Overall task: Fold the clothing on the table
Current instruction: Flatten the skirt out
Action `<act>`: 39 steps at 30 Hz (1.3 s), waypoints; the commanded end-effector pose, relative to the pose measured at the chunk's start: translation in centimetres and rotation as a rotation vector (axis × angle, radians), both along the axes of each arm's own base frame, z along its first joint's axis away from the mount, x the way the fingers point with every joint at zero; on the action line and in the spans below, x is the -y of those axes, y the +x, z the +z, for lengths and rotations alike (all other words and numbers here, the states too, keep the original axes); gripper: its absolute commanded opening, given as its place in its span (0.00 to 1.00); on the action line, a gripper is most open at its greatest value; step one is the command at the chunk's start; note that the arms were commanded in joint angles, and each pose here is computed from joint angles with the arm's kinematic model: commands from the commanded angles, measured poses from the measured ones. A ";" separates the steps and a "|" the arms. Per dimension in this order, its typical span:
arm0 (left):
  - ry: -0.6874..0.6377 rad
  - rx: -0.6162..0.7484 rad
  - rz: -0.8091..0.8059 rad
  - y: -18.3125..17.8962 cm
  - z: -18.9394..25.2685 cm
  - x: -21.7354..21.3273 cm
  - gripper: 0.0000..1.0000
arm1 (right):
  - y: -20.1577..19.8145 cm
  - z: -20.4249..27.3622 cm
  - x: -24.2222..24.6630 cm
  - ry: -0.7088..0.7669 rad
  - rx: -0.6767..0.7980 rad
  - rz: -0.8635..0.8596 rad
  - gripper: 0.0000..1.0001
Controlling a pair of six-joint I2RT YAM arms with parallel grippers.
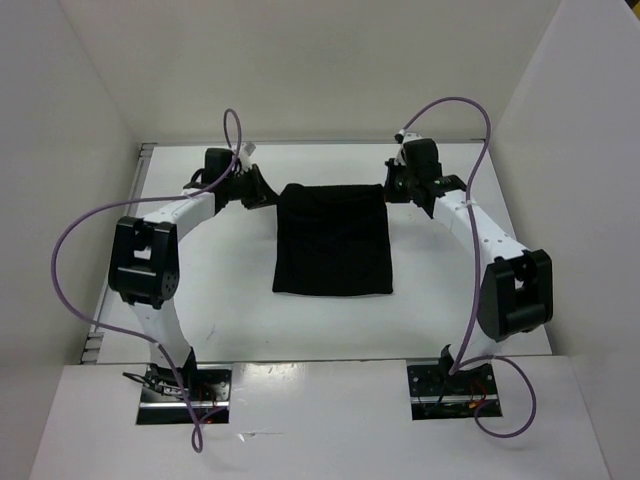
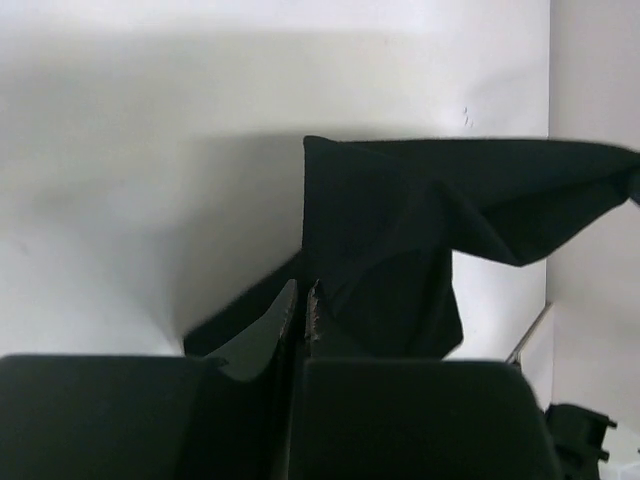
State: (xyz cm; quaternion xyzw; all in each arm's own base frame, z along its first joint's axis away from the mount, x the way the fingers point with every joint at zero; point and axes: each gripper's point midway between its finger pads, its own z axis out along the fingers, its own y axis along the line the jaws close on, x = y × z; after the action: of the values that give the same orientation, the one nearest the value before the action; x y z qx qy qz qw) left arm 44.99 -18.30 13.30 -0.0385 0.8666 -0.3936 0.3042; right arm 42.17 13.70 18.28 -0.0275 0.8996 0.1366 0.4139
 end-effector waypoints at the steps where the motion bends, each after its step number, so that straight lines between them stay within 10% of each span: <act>1: -0.048 0.179 0.017 4.6 4.5 0.2 0.03 | 3.8 4.8 0.7 0.032 0.181 -0.050 0.00; 10: -0.098 0.148 0.025 8.4 2.3 1.1 0.12 | 8.8 2.7 1.9 -0.015 0.175 -0.165 0.01; 15: -0.124 0.194 0.095 13.1 3.3 1.2 0.31 | 13.5 1.8 1.9 -0.024 0.161 -0.251 0.40; 22: -0.079 0.276 0.190 13.4 7.1 -1.9 0.44 | 12.3 5.7 1.2 0.012 0.175 -0.241 0.48; 25: -0.051 0.209 0.148 10.2 6.1 -1.9 0.40 | 9.7 4.5 0.3 0.010 0.074 -0.227 0.27; 28: -0.032 0.124 0.070 5.6 3.6 -0.3 0.00 | 7.1 2.6 -0.3 0.013 0.013 -0.240 0.00; 39: 0.198 -0.114 -0.032 -3.2 -5.5 2.3 0.00 | -2.5 -8.3 -4.4 0.017 -0.356 -0.165 0.00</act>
State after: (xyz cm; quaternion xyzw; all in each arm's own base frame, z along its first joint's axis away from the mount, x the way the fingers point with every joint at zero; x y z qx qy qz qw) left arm 41.53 -22.61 8.98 -0.0075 0.9011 -0.3592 0.2427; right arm 42.33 17.46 11.37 0.0576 0.9462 0.0983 0.3029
